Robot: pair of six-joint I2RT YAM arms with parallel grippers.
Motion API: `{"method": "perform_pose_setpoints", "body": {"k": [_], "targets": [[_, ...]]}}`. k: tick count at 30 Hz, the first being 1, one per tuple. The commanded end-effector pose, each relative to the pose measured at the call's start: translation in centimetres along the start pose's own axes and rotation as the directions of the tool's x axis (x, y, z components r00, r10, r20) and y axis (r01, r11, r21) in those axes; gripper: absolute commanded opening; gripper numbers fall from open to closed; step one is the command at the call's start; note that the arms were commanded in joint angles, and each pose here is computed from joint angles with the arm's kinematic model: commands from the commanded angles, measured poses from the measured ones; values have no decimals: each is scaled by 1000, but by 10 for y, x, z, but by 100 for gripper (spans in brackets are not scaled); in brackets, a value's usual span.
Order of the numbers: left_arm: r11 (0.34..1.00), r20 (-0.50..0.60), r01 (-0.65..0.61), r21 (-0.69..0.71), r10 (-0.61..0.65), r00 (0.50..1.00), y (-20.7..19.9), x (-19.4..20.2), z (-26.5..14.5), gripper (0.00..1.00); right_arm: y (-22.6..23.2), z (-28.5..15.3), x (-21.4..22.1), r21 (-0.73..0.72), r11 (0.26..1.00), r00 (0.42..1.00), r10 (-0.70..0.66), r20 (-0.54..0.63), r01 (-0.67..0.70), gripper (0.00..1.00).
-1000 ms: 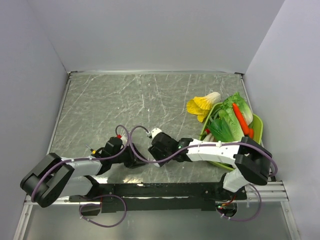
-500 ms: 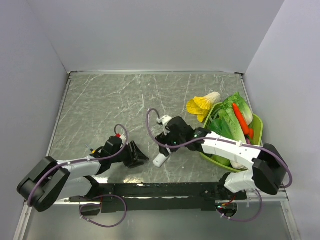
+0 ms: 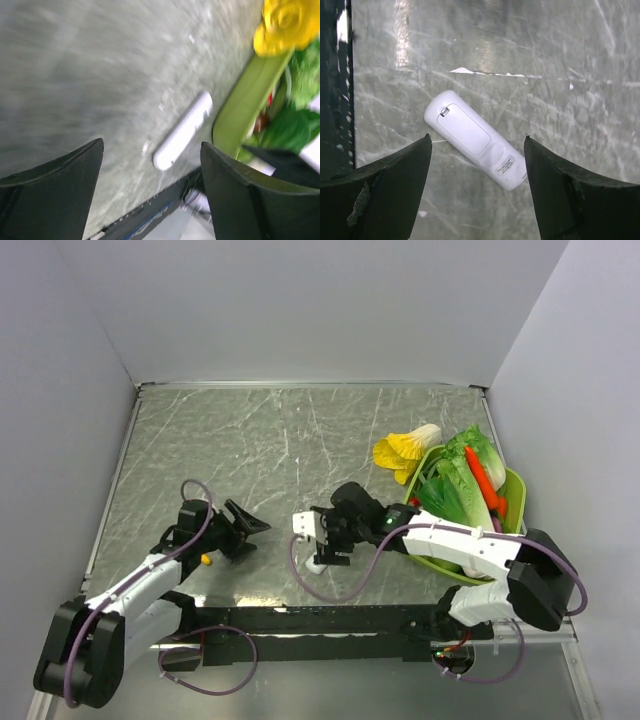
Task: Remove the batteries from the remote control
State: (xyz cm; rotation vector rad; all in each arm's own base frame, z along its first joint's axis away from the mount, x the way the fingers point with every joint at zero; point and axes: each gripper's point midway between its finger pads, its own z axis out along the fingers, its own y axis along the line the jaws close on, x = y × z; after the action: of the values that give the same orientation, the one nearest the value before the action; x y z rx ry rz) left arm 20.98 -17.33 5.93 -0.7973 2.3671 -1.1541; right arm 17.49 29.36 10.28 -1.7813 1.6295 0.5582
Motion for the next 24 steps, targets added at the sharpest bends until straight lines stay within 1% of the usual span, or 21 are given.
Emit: {"method": "perform_pose_setpoints", "body": {"k": [1,2,4,6,11,12,17,20,24], "targets": [[998,16,59,-15,-59,998,2,-15,-10,84,2,23,9,-25,967,967,-255,3,255,81],[999,19,45,19,-45,999,-3,-18,-11,84,2,28,12,-21,964,964,-266,-1,266,81],[998,-9,46,45,-45,999,-7,-15,-12,83,4,39,24,-48,955,955,-294,-30,292,80],[998,-10,30,46,-30,1000,-9,-19,-12,83,6,44,25,-65,949,949,-312,-45,309,80],[1000,-34,25,14,-24,999,4,-19,-8,83,2,53,34,-80,938,936,-342,-87,336,79],[999,-29,18,27,-17,999,3,-21,-7,83,3,55,38,-95,937,933,-345,-97,337,79],[999,-75,29,36,-26,997,8,-15,-3,82,8,66,52,-166,924,917,-370,-153,345,77],[999,-82,29,33,-26,996,9,-15,-2,82,10,72,53,-185,922,918,-368,-147,340,73],[999,-68,17,31,-15,998,8,-17,-3,81,15,80,56,-245,921,920,-350,-174,304,58]]}}
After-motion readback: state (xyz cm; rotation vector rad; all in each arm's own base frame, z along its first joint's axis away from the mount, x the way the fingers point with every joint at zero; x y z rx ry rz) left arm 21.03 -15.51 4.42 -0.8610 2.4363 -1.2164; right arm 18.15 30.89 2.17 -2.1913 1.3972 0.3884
